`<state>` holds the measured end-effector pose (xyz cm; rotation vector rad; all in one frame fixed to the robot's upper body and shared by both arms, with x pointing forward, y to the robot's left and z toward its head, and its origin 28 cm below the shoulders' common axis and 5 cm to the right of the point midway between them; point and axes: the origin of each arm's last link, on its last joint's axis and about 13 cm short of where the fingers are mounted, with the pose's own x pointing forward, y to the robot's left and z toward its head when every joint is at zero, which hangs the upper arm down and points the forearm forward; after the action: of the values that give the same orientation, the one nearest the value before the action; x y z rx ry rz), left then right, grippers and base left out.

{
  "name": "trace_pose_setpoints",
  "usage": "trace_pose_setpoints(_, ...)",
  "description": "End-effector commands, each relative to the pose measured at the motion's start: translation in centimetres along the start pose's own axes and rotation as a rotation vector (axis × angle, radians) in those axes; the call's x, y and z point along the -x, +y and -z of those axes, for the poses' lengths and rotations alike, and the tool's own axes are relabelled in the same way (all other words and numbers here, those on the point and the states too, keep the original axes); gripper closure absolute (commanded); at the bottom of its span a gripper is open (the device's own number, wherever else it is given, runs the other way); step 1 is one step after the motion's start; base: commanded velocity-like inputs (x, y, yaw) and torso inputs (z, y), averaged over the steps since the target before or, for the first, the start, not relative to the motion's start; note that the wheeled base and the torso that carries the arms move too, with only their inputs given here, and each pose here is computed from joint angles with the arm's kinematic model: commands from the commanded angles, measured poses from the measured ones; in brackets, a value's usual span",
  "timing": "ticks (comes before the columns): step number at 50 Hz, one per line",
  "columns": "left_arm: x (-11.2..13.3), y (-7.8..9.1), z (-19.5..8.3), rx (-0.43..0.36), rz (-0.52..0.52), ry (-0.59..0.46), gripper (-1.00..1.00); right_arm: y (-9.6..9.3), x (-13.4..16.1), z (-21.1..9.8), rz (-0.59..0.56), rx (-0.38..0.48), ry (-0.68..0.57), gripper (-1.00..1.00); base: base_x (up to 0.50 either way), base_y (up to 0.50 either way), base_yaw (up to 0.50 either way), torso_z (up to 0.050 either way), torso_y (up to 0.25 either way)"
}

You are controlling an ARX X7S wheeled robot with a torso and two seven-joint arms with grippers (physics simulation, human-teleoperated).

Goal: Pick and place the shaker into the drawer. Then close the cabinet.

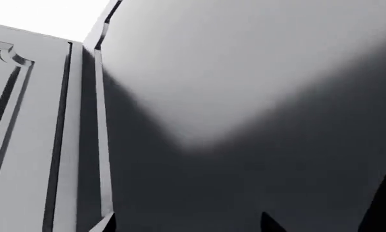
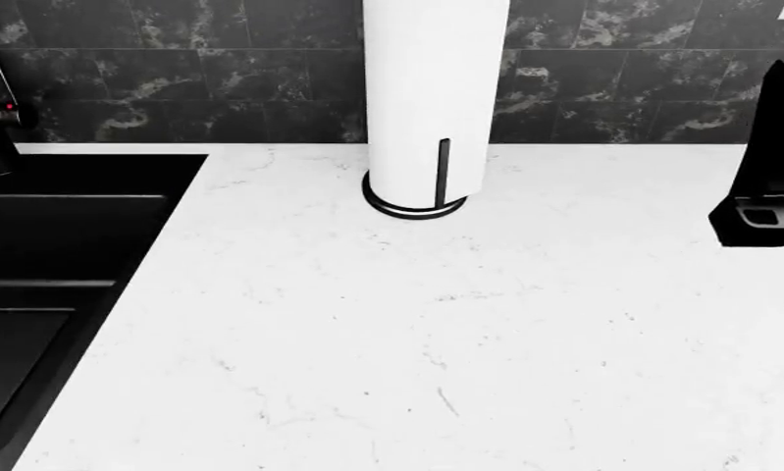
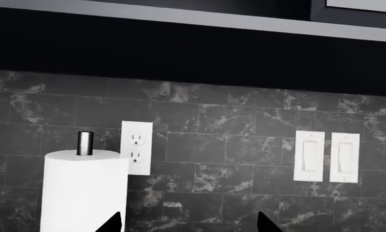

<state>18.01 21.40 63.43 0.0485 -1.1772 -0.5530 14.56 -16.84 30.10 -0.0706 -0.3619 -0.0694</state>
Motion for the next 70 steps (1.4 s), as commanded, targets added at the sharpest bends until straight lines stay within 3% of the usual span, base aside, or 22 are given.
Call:
trace_pose_setpoints(1, -3.3, -5.2, 7.7, 0.135, 0.285, 0.255, -1.0, -0.8, 1.2, 0.6, 0.044, -0.012, 0.015, -1.0, 0.0, 0.0, 0.0, 0.0, 0.0)
trace_pose_setpoints(13, -3.5, -8.2, 9.8, 0.149, 0.352, 0.302, -1.0, -2.2, 3.5, 1.7, 0.11, -0.035, 0.039, -1.0, 0.0, 0.0, 0.0, 0.0, 0.0)
trace_pose_setpoints(33, -3.1, -10.1, 11.0, 0.183, 0.376, 0.365, -1.0, -2.7, 4.6, 1.3, 0.134, -0.035, 0.035, -1.0, 0.0, 0.0, 0.0, 0.0, 0.0)
trace_pose_setpoints(39, -2.8, -11.3, 11.3, 0.187, 0.436, 0.4, -1.0, -2.5, 4.5, 1.2, 0.133, -0.034, 0.035, -1.0, 0.0, 0.0, 0.0, 0.0, 0.0)
trace_pose_setpoints(53, -2.0, -14.5, 10.4, 0.278, 0.522, 0.406, -1.0, -2.4, 4.9, 1.2, 0.133, -0.032, 0.039, -1.0, 0.0, 0.0, 0.0, 0.0, 0.0)
trace_pose_setpoints(57, -2.3, -14.2, 9.7, 0.363, 0.465, 0.369, -1.0, -2.3, 4.8, 1.8, 0.123, -0.047, 0.039, -1.0, 0.0, 0.0, 0.0, 0.0, 0.0)
trace_pose_setpoints(59, -2.2, -13.6, 9.1, 0.392, 0.386, 0.348, -1.0, -2.0, 4.4, 1.8, 0.105, -0.057, 0.034, -1.0, 0.0, 0.0, 0.0, 0.0, 0.0)
trace_pose_setpoints(65, 10.1, -8.7, 8.0, 0.38, 0.087, 0.386, -1.0, -1.0, 3.7, 1.7, 0.061, -0.068, 0.028, -1.0, 0.0, 0.0, 0.0, 0.0, 0.0)
trace_pose_setpoints(68, 16.0, -6.2, 7.2, 0.295, -0.093, 0.443, -1.0, -0.4, 3.2, 1.4, 0.034, -0.06, 0.027, -1.0, 0.0, 0.0, 0.0, 0.0, 0.0)
trace_pose_setpoints(70, 18.6, -4.9, 6.4, 0.233, -0.184, 0.463, -1.0, 0.0, 2.8, 1.2, 0.018, -0.056, 0.026, -1.0, 0.0, 0.0, 0.0, 0.0, 0.0)
